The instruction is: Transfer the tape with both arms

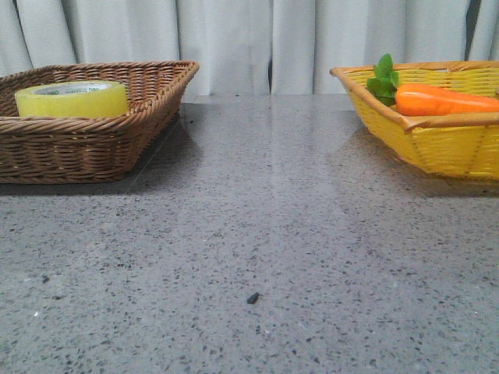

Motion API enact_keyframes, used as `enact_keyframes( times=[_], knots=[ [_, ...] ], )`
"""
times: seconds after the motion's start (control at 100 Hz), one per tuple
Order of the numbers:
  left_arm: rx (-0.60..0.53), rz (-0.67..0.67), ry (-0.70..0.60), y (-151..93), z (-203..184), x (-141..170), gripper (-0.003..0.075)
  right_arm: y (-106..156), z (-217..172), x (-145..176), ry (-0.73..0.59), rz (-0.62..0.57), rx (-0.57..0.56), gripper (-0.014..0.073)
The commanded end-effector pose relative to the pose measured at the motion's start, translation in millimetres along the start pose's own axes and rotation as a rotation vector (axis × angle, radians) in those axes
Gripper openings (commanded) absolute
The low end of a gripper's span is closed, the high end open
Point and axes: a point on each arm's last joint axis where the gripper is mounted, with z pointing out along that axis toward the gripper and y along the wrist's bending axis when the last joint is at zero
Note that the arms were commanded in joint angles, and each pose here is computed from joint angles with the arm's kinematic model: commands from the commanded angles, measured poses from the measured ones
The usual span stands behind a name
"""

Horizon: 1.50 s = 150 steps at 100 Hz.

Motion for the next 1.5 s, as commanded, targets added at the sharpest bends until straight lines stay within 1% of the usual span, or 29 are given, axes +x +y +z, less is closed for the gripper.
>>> enact_keyframes(
  times=[0.0,0.24,0.32,0.36,0.41,0.46,0.51,0.64,0.74,0.82,0.89,0.98,1.49],
  knots=[
    [-0.004,-0.012,-0.064,0.5,-1.2,-2.2,-0.0021,-2.7,-0.6,-13.1,-0.082,-0.018,0.013,-0.0066],
    [-0.004,-0.012,-0.064,0.5,-1.2,-2.2,-0.0021,-1.9,-1.4,-9.1,-0.078,-0.019,0.019,-0.0066],
    [-0.004,-0.012,-0.064,0.5,-1.2,-2.2,-0.0021,-0.5,-2.4,-1.0,-0.072,-0.026,0.069,-0.0066],
    [-0.004,-0.012,-0.064,0.5,-1.2,-2.2,-0.0021,1.1,-2.0,7.3,-0.052,-0.029,0.108,-0.0066],
    [-0.004,-0.012,-0.064,0.5,-1.2,-2.2,-0.0021,4.0,-0.9,18.3,-0.034,-0.004,0.154,-0.0066],
    [-0.004,-0.012,-0.064,0.5,-1.2,-2.2,-0.0021,8.1,0.9,31.0,-0.023,0.064,0.191,-0.0066],
    [-0.004,-0.012,-0.064,0.5,-1.2,-2.2,-0.0021,10.9,3.6,46.2,-0.008,0.097,0.243,-0.0066],
    [-0.004,-0.012,-0.064,0.5,-1.2,-2.2,-0.0021,15.2,12.3,91.8,0.031,0.102,0.373,-0.0066],
    [-0.004,-0.012,-0.064,0.5,-1.2,-2.2,-0.0021,18.1,17.4,121.2,0.069,0.108,0.413,-0.0066],
    [-0.004,-0.012,-0.064,0.5,-1.2,-2.2,-0.0021,21.7,19.5,140.7,0.103,0.114,0.412,-0.0066],
    [-0.004,-0.012,-0.064,0.5,-1.2,-2.2,-0.0021,22.8,18.8,145.8,0.173,0.129,0.403,-0.0066],
    [-0.004,-0.012,-0.064,0.5,-1.2,-2.2,-0.0021,23.6,18.6,149.4,0.202,0.135,0.399,-0.0066],
    [-0.004,-0.012,-0.064,0.5,-1.2,-2.2,-0.0021,23.6,18.6,149.5,0.203,0.136,0.399,-0.0066]
  ],
)
